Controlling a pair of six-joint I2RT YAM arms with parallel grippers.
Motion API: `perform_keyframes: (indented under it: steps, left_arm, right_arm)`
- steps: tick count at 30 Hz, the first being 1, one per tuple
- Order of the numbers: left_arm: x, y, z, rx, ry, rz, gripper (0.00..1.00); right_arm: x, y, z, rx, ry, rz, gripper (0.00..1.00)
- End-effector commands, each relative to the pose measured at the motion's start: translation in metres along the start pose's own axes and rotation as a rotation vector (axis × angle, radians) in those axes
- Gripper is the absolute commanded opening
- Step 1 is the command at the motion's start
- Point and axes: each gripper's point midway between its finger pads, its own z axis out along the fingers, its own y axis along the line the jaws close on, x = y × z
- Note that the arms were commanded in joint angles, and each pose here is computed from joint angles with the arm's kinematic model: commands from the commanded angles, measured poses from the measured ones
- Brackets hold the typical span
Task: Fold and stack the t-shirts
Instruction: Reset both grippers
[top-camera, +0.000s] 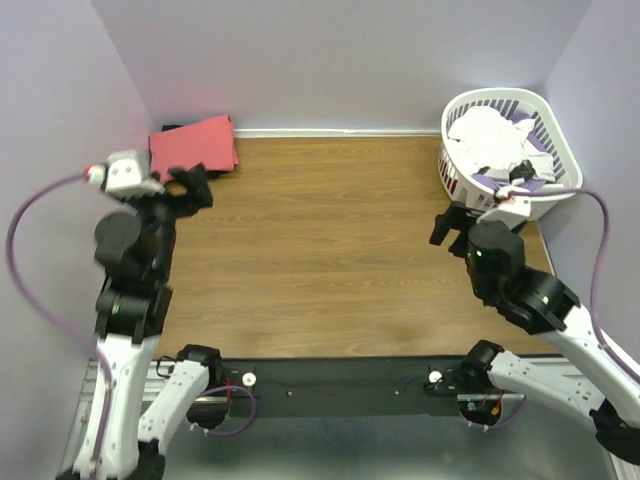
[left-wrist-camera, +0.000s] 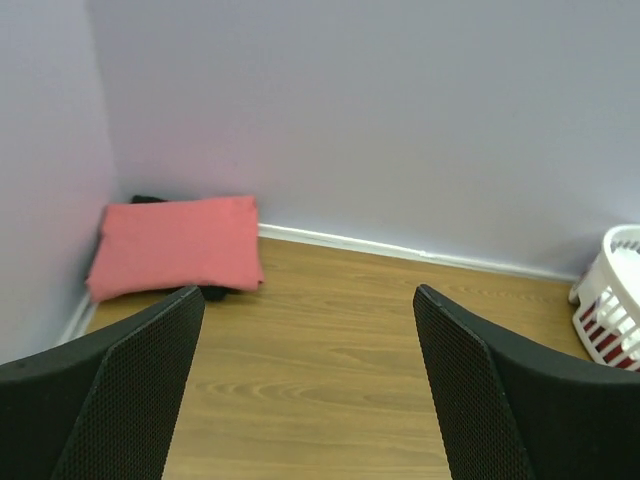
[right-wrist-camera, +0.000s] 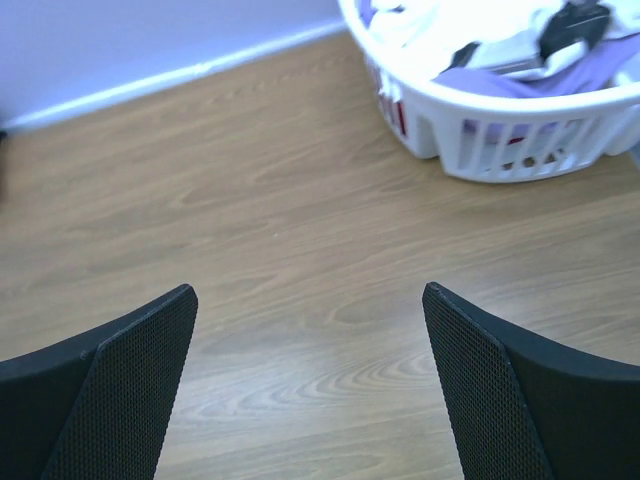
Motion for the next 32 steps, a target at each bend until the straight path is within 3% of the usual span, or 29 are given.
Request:
perform_keyframes:
  steps: [1,5,7,12,22,32]
  left_arm:
    - [0.014,0.045,-0.055,-0.181,-0.004,0.011,0.93]
    - [0.022,0.071,-0.092,-0.280,-0.060,-0.011,0.93]
    - [0.022,0.088,-0.104,-0.368,-0.110,-0.056,0.98]
    - [0.024,0.092,-0.127,-0.335,-0.261,-0.139,0.98]
    - [0.061,0.102,-0.123,-0.363,-0.265,-0.209,0.99]
    - [0.066,0.103,-0.119,-0.366,-0.263,-0.213,0.98]
  right_arm:
    - [-0.002,-0.039,-0.007,0.126,-0.068,-0.019,1.00]
    - [-0.003,-0.058,-0.018,0.135,-0.110,0.006,1.00]
    - [-0.003,-0.069,-0.023,0.155,-0.137,0.034,1.00]
    - [-0.003,-0.082,-0.031,0.155,-0.172,0.094,1.00]
    - [-0.002,-0.088,-0.038,0.119,-0.199,0.149,1.00]
    - [0.003,-0.088,-0.035,0.134,-0.193,0.137,1.00]
